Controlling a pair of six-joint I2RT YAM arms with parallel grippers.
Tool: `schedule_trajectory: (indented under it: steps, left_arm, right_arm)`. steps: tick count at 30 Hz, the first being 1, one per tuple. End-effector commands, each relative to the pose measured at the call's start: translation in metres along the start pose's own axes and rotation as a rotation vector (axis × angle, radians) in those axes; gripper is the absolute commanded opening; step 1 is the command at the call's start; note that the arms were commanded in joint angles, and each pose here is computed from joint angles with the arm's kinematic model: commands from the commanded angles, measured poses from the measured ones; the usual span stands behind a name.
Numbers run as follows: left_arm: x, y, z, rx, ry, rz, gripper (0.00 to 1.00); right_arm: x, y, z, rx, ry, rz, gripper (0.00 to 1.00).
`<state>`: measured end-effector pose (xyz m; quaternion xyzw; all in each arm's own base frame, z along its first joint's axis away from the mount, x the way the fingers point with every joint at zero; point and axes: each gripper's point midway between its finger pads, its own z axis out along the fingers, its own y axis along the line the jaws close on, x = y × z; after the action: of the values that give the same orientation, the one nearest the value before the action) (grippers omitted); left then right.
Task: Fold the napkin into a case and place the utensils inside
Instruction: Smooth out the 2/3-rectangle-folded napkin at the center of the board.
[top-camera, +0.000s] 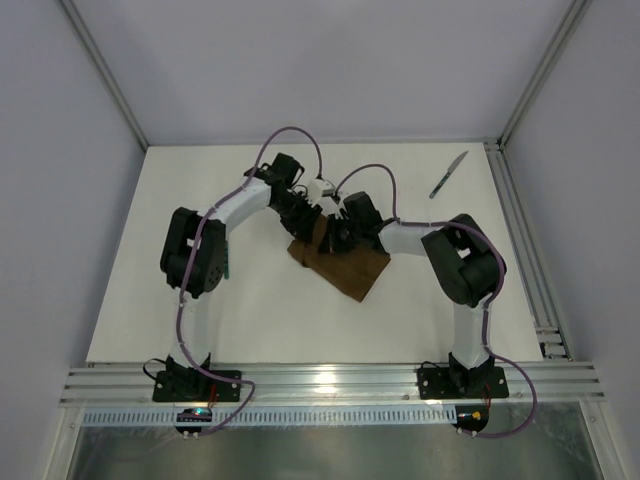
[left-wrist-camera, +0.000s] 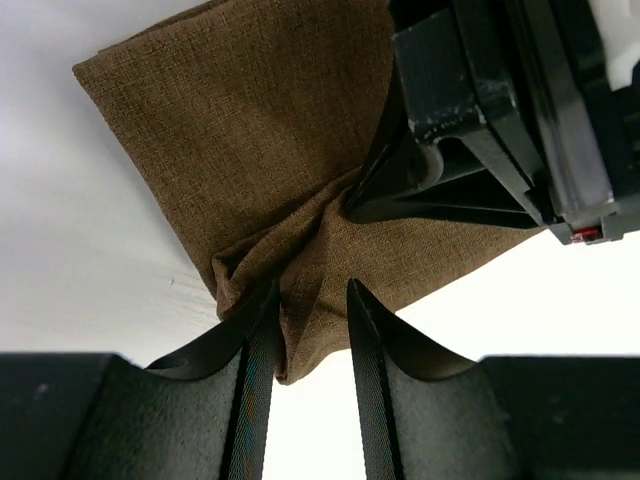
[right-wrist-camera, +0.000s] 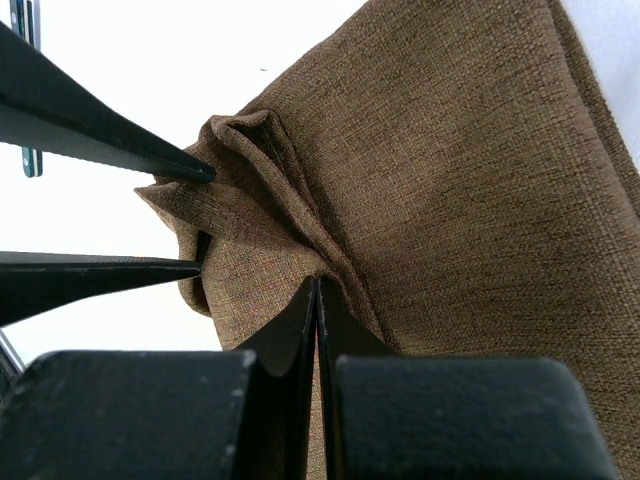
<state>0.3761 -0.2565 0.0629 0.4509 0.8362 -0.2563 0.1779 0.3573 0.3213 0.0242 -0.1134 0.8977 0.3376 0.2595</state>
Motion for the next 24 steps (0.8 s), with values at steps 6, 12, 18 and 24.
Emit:
schedule_trajectory:
  steps: [6,12,18,24]
  left_arm:
    - [0.009,0.01,-0.01,-0.071,0.047,0.09,0.37]
    - [0.007,0.009,0.0,-0.063,0.041,0.11,0.27]
    - [-0.003,0.006,0.006,-0.029,0.008,0.078,0.03]
    - [-0.005,0.005,0.014,0.013,0.02,0.018,0.0]
  right_arm:
    - [0.007,-0.01,0.006,0.018,0.027,0.013,0.04]
    - [0.008,-0.009,0.006,0.015,0.03,0.013,0.04]
    - [0.007,-0.007,0.005,0.0,0.033,0.005,0.04]
    - [0.002,0.002,0.003,-0.038,0.032,-0.02,0.04]
